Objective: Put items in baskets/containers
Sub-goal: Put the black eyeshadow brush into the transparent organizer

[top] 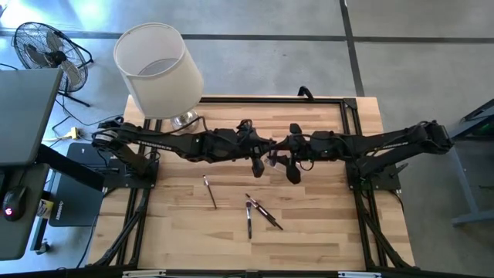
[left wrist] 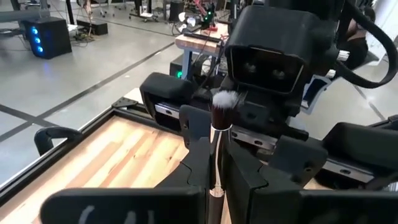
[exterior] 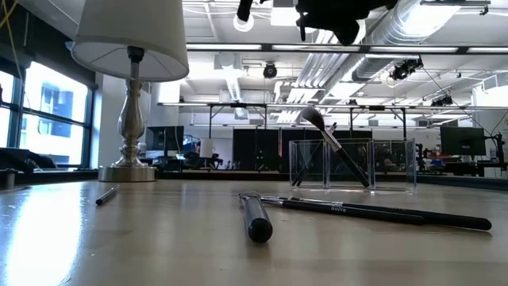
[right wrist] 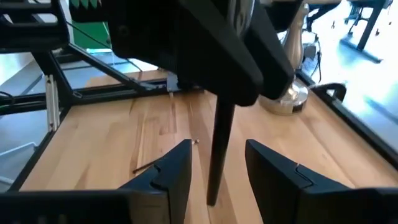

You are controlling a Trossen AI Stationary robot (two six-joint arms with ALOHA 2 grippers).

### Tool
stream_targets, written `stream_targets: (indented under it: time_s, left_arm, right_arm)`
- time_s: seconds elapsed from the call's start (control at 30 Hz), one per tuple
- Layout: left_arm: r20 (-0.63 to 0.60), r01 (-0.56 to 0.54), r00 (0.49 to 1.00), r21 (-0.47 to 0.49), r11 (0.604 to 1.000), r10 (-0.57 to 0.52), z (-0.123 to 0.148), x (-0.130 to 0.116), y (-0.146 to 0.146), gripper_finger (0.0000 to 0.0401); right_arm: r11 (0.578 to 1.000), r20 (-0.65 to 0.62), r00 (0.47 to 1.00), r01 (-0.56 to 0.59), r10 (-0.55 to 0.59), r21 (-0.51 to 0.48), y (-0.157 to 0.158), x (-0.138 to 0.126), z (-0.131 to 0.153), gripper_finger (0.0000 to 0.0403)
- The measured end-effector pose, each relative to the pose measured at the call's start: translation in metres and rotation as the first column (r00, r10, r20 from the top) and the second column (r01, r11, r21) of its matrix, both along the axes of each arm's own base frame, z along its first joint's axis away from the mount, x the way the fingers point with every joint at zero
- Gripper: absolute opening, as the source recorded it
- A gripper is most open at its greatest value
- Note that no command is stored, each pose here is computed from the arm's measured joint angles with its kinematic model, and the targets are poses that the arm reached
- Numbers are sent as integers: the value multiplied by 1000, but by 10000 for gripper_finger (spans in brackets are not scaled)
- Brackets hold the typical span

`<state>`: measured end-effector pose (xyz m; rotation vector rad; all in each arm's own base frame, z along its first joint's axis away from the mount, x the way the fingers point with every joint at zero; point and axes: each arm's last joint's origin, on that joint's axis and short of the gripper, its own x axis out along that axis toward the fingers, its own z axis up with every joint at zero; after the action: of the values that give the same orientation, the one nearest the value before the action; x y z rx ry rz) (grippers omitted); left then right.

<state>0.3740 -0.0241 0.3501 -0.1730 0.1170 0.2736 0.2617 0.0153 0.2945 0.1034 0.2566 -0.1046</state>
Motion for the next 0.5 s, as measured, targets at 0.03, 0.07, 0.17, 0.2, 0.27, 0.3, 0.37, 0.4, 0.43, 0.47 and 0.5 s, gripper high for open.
stream_targets:
  time_s: [0.03,0.07,0.17,0.2,0.27,0.3,0.37,0.4,0.43,0.47,0.5]
  left_arm:
    - [-1,0,1000,0,1000,0,0,0,0,18]
    - [-1,0,1000,0,1000,0,0,0,0,18]
    - [3,0,1000,0,1000,0,0,0,0,18]
    - [3,0,1000,0,1000,0,0,0,0,18]
    - [0,0,1000,0,1000,0,0,0,0,18]
    - [0,-2,1000,1,1000,2,0,0,0,18]
    - [2,-3,1000,0,1000,3,0,0,0,18]
    - [2,-3,1000,1,1000,3,0,0,0,18]
    - [1,-5,1000,2,1000,5,0,0,0,20]
    - [-2,-7,1000,7,1000,7,0,0,0,21]
    - [-2,-9,1000,9,1000,9,0,0,0,22]
  right_arm:
    - [1000,5,1000,7,-7,-10,0,0,0,140]
    - [1000,10,1000,10,-10,-18,0,0,1,136]
    - [999,41,999,19,-17,-43,-1,1,4,122]
    - [999,50,999,21,-19,-49,-1,2,5,115]
    - [998,54,998,25,-22,-59,-1,2,5,100]
    - [998,54,998,25,-22,-60,-1,2,5,91]
    - [998,53,998,24,-21,-59,-2,2,5,68]
    - [998,53,998,20,-17,-57,-3,2,5,54]
    - [998,53,998,19,-16,-55,-3,2,5,38]
    - [998,53,998,20,-17,-51,-4,2,5,24]
    - [999,53,998,21,-18,-50,-4,2,5,19]
